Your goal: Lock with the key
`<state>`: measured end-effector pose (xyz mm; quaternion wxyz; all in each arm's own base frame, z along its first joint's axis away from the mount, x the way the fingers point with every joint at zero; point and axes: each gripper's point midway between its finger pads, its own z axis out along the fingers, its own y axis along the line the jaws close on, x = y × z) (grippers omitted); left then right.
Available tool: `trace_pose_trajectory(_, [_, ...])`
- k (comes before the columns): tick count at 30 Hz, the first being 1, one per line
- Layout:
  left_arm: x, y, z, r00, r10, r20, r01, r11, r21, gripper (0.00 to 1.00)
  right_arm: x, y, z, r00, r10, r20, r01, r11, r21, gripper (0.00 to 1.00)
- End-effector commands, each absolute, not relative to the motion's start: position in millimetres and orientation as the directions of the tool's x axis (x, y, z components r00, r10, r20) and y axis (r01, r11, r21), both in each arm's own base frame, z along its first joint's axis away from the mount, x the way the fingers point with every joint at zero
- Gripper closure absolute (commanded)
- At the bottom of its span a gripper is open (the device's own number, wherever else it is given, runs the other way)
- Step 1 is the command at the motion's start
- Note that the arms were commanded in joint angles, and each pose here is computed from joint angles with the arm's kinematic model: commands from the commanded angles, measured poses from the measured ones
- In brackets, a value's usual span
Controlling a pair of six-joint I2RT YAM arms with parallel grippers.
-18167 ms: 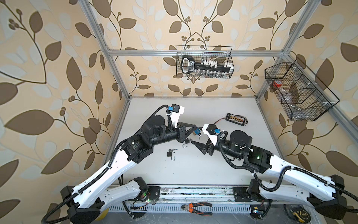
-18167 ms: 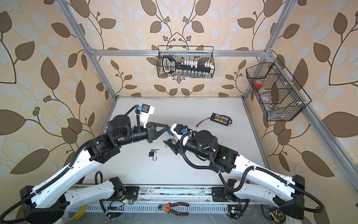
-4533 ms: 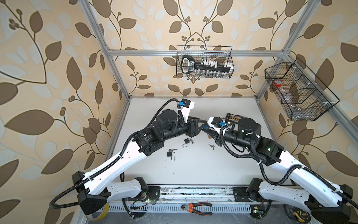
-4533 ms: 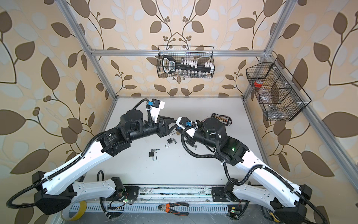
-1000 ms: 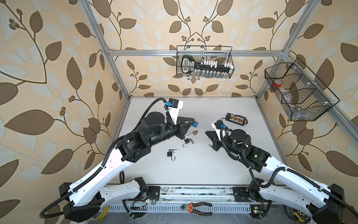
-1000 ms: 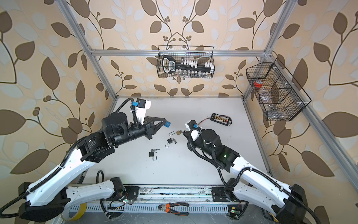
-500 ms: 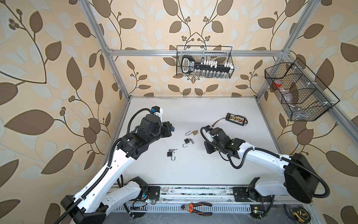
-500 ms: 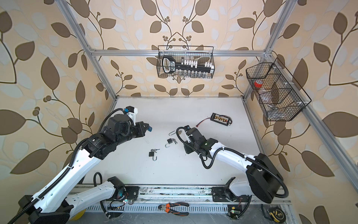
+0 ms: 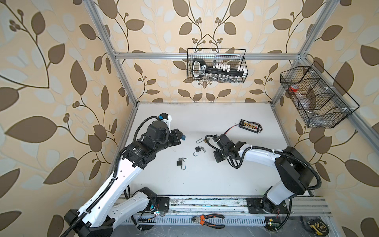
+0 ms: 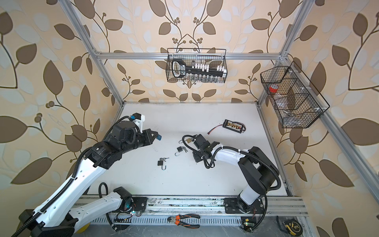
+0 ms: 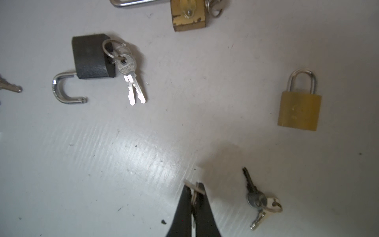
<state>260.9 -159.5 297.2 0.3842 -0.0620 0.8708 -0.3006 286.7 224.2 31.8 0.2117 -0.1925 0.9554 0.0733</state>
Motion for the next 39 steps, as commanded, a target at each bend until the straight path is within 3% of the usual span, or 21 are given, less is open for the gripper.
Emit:
trace_pose_trajectory(1, [259.8,-155.8,302.3,-0.682,-0.369,-0.632,0.121,0.795,-0.594,1.0,292.3,226.9,32.3,-0.835,-0.351,-0.423,-0.406,0.913,0.044,1.0])
trace_pose_trajectory(6, [257.6,-153.6,302.9,-0.679,-0.368,-0.635,0.122,0.796,-0.593,1.0,286.8,224.7,23.9,-0.846,-0.359,-0.394,-0.408,0.912,0.046,0.91])
trace_pose_trajectory(13, [257.5,-157.5,301.1,-0.692,-0.354,-0.629,0.136,0.792,-0.595,1.0,289.3,226.0,37.5,-0.837,-0.344,-0.425,-0.403,0.914,0.055,0.68])
trace_pose_trajectory(16, [257.2,-161.0,303.3,-0.695,-0.34,-0.634,0.16,0.786,-0.597,1.0,297.9,224.9,71.0,-0.796,-0.311,-0.52,-0.392,0.918,0.052,0.65])
trace_pose_trajectory(21, [256.2,-174.8,306.9,-0.71,-0.295,-0.639,0.232,0.759,-0.609,1.0,299.8,223.0,146.5,-0.64,-0.269,-0.719,-0.446,0.893,0.063,0.46])
trace_pose_trajectory(27, [247.7,-218.7,314.1,-0.776,-0.166,-0.608,0.399,0.618,-0.678,1.0,256.1,245.3,227.4,-0.307,-0.309,-0.9,-0.744,0.667,0.025,0.18])
trace_pose_trajectory(32, [245.5,-243.3,311.6,-0.818,-0.108,-0.565,0.431,0.535,-0.727,1.0,220.8,259.2,258.8,-0.094,-0.333,-0.938,-0.84,0.532,-0.105,0.13])
trace_pose_trajectory(39, [240.6,-258.9,312.2,-0.813,-0.088,-0.576,0.457,0.517,-0.724,1.0,206.6,287.4,269.2,-0.03,-0.338,-0.941,-0.858,0.491,-0.149,0.12])
